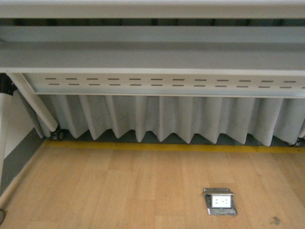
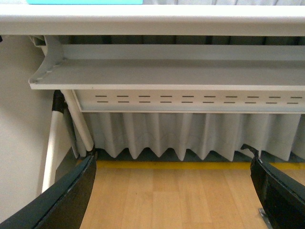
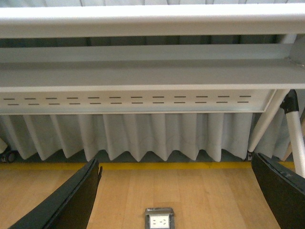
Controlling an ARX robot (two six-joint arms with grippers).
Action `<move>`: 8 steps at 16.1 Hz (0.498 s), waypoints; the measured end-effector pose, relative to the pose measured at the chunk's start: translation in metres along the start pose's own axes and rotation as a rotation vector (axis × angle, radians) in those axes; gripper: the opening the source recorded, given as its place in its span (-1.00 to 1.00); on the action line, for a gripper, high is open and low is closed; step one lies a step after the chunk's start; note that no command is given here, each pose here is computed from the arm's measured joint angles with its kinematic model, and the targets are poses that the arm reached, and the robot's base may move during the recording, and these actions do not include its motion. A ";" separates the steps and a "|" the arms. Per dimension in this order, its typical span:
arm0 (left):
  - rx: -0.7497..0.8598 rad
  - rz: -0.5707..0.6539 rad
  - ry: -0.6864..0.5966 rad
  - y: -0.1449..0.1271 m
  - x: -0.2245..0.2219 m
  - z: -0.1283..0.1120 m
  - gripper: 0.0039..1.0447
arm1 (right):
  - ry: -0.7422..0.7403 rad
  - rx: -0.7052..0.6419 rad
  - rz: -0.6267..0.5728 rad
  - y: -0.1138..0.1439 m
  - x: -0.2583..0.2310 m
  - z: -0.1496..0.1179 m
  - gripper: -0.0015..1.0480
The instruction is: Wind up and store yellow beetle toy
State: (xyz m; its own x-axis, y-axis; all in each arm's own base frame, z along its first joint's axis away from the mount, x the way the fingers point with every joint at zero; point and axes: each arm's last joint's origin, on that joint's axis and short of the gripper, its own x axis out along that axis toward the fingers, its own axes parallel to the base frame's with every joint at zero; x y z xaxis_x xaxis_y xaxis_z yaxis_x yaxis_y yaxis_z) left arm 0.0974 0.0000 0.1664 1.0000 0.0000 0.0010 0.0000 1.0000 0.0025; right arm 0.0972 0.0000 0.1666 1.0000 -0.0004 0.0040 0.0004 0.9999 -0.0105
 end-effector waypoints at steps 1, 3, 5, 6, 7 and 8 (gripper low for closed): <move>0.000 0.000 0.000 0.000 0.000 0.000 0.88 | 0.000 0.000 0.000 0.000 0.000 0.000 0.87; -0.001 0.002 0.000 0.000 0.000 0.000 0.88 | 0.000 0.000 0.001 0.000 0.000 0.000 0.87; 0.000 0.001 0.004 0.000 0.000 0.000 0.88 | 0.001 0.000 0.000 0.000 0.000 0.000 0.87; 0.000 0.001 0.003 0.000 0.000 0.000 0.88 | 0.003 0.000 -0.001 0.000 0.000 0.000 0.87; 0.000 0.001 0.002 0.000 0.000 0.000 0.88 | 0.002 0.000 0.000 0.000 0.000 0.000 0.87; 0.000 0.000 0.002 0.000 0.000 0.000 0.88 | 0.001 0.000 0.000 0.000 0.000 0.000 0.87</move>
State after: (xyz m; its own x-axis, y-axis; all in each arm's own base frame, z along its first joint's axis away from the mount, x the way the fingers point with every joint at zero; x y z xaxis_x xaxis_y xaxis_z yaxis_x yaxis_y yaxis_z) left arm 0.0974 0.0000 0.1662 1.0000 0.0000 -0.0010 0.0000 1.0000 0.0025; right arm 0.0972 0.0000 0.1665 1.0000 -0.0008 0.0029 0.0008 0.9999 -0.0105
